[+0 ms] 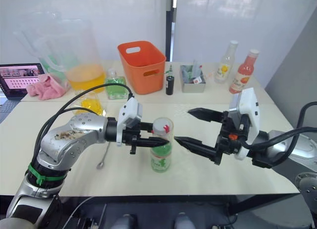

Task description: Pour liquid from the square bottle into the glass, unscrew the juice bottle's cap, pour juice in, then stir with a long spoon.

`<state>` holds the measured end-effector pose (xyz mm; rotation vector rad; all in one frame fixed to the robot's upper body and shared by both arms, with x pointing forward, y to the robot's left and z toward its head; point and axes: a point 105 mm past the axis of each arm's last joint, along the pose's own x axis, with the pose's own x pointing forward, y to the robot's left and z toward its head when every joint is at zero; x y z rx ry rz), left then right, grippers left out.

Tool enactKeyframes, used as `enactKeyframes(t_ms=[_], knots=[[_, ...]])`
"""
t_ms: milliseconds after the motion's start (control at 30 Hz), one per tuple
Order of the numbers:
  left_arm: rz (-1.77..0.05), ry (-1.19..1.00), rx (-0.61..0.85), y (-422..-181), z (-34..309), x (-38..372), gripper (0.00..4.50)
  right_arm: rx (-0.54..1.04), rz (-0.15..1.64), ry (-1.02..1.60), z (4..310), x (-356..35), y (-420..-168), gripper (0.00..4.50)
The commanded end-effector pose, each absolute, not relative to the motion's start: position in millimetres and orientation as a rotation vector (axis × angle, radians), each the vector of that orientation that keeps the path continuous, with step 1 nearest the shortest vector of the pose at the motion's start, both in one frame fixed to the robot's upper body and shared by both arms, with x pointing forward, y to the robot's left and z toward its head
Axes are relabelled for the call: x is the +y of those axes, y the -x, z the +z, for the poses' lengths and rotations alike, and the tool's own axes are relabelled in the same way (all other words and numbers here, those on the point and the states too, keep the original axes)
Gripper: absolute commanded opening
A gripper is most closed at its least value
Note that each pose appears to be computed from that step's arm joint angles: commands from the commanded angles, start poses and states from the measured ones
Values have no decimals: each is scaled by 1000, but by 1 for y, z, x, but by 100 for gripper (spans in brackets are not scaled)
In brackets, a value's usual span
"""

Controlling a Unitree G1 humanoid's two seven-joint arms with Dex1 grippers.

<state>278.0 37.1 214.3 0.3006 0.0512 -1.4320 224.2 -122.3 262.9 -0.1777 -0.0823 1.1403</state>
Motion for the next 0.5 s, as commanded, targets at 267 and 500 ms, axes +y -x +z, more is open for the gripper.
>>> enactKeyframes(t_ms=[267,500], knots=[[-1398,-270,73,-279,196,33,145,-83,1129,263,268,-109,-235,450],[-1396,-265,73,-278,196,31,145,-61,1160,258,264,-87,-240,450]])
